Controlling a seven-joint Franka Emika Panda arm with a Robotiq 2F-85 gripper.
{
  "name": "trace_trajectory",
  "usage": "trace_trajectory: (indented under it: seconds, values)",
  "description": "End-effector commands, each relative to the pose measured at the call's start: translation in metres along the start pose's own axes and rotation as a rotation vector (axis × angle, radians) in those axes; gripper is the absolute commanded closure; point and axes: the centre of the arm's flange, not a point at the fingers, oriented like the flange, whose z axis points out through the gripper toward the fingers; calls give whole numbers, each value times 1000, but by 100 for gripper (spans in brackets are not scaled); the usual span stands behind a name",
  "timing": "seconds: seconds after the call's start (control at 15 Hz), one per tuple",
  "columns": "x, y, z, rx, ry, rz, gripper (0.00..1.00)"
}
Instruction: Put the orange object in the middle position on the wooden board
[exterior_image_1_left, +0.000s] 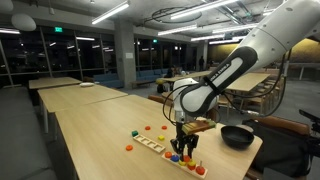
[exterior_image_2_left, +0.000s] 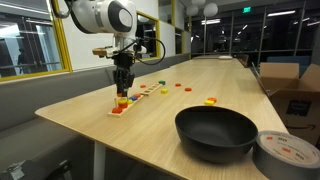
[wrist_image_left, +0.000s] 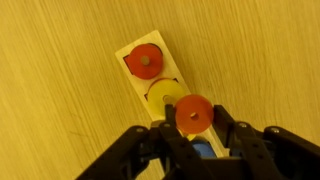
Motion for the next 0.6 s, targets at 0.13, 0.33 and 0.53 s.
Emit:
trace_trajectory:
  seconds: [0.13, 0.33, 0.53]
  values:
    - [-1, -5, -8, 21, 38, 23, 74]
    - [3, -6, -7, 25, 44, 28, 74]
    - [5, -5, -5, 25, 44, 34, 74]
